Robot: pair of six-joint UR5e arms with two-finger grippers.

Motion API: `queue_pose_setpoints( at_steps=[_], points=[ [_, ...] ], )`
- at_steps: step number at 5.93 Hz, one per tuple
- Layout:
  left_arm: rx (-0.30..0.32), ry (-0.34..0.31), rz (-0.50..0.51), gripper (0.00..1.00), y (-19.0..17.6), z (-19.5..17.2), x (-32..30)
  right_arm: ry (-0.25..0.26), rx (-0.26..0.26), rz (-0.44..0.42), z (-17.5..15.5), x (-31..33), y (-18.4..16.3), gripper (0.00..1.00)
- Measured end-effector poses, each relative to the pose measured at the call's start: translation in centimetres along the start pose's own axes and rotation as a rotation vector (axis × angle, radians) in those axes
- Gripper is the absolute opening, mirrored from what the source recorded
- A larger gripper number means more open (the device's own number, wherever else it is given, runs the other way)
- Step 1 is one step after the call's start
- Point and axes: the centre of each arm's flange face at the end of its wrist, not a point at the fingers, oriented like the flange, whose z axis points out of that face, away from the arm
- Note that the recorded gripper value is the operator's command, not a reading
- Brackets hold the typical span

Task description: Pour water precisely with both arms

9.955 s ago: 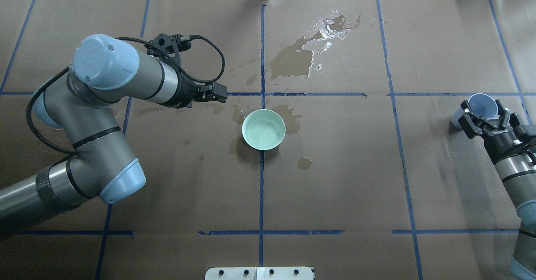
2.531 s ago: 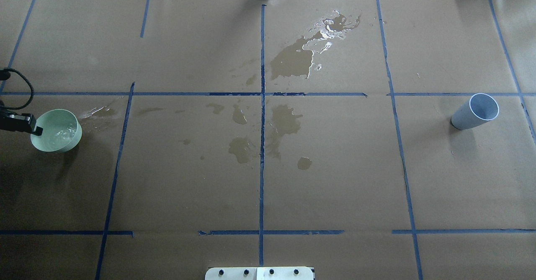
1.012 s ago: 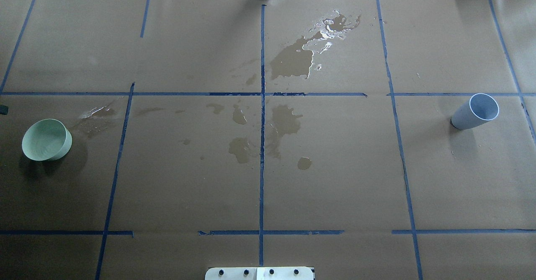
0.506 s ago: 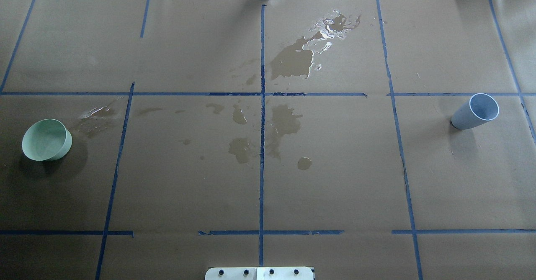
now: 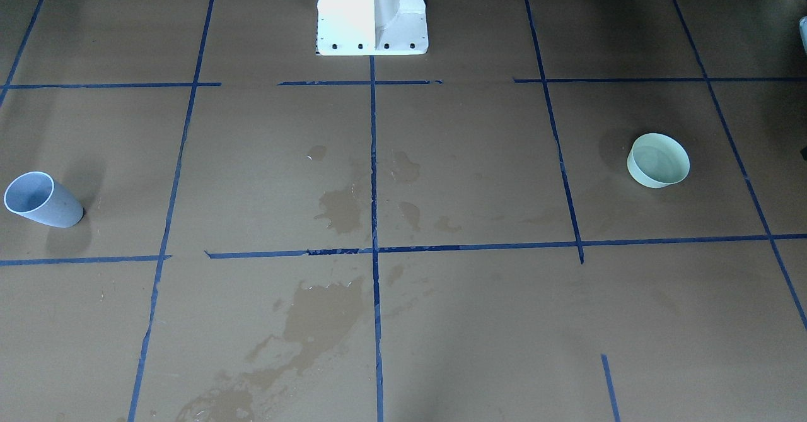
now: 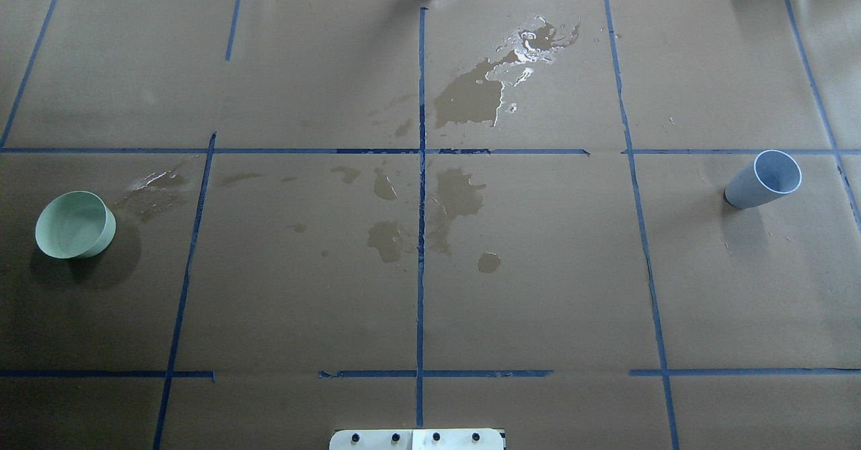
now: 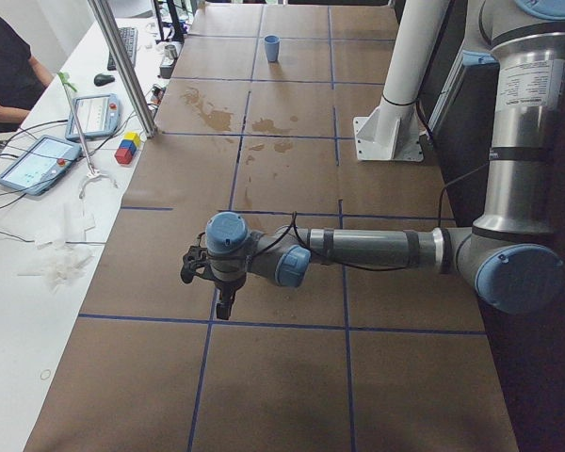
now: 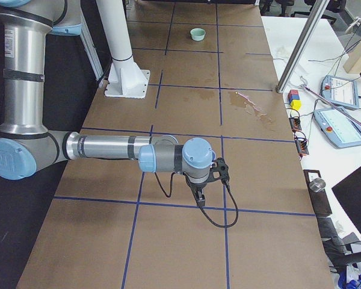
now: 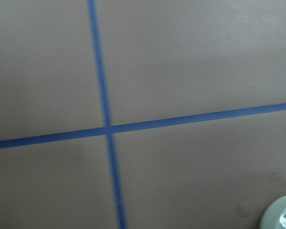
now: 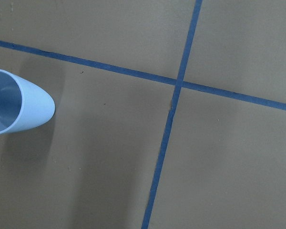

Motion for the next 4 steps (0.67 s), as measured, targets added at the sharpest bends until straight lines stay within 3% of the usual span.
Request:
queue_pose_setpoints(
  at_steps=[2, 4],
  points=[
    [-0.102, -0.007, -0.056, 1.0, 1.3, -4.4, 1.3, -0.005, -0.009, 0.003, 0.4, -0.1, 0.3, 1.0],
    [-0.154, 0.0, -0.103, 1.0, 3.7, -6.2, 1.0, -0.004, -0.012, -0.002, 0.6, -0.3, 0.3, 1.0]
  ],
)
